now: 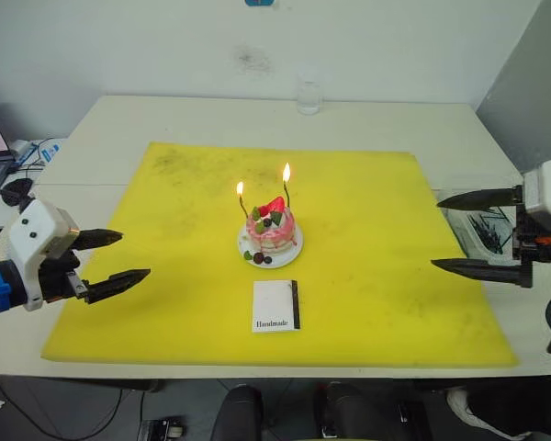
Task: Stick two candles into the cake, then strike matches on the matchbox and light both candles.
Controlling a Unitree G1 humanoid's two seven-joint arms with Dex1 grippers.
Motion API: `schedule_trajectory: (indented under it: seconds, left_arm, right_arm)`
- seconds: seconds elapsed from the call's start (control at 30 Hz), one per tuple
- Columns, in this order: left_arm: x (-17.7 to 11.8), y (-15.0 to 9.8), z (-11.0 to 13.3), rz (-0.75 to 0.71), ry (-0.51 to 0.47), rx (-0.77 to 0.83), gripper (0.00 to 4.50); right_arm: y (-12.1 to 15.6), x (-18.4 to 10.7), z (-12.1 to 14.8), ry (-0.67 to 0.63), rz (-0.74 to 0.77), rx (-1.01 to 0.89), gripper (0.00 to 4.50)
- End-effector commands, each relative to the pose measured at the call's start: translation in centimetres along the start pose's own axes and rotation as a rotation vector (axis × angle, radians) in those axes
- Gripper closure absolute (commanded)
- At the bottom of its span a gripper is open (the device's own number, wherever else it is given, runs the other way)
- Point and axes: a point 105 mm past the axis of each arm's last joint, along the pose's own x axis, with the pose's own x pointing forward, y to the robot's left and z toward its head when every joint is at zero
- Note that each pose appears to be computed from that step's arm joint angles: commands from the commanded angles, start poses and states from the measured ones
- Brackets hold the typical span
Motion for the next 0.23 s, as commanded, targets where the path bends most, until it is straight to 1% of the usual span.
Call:
schedule_trajectory:
  seconds: [0.03, 0.2, 0.23]
  left_arm:
    - [-0.33, 0.58, 1.31, 0.034, -0.039, 0.051, 0.02]
    - [0.41, 0.95, 1.71, 0.051, -0.072, 0.04, 0.02]
    - [0.55, 0.86, 1.78, 0.036, -0.075, 0.029, 0.02]
  right_arm:
    - [-0.25, -0.7, 0.89, -0.005, -0.002, -0.047, 0.0]
    - [-0.23, -0.66, 0.6, 0.001, -0.008, -0.044, 0.0]
    - [-0.25, -0.61, 0.54, 0.002, -0.011, -0.042, 0.0]
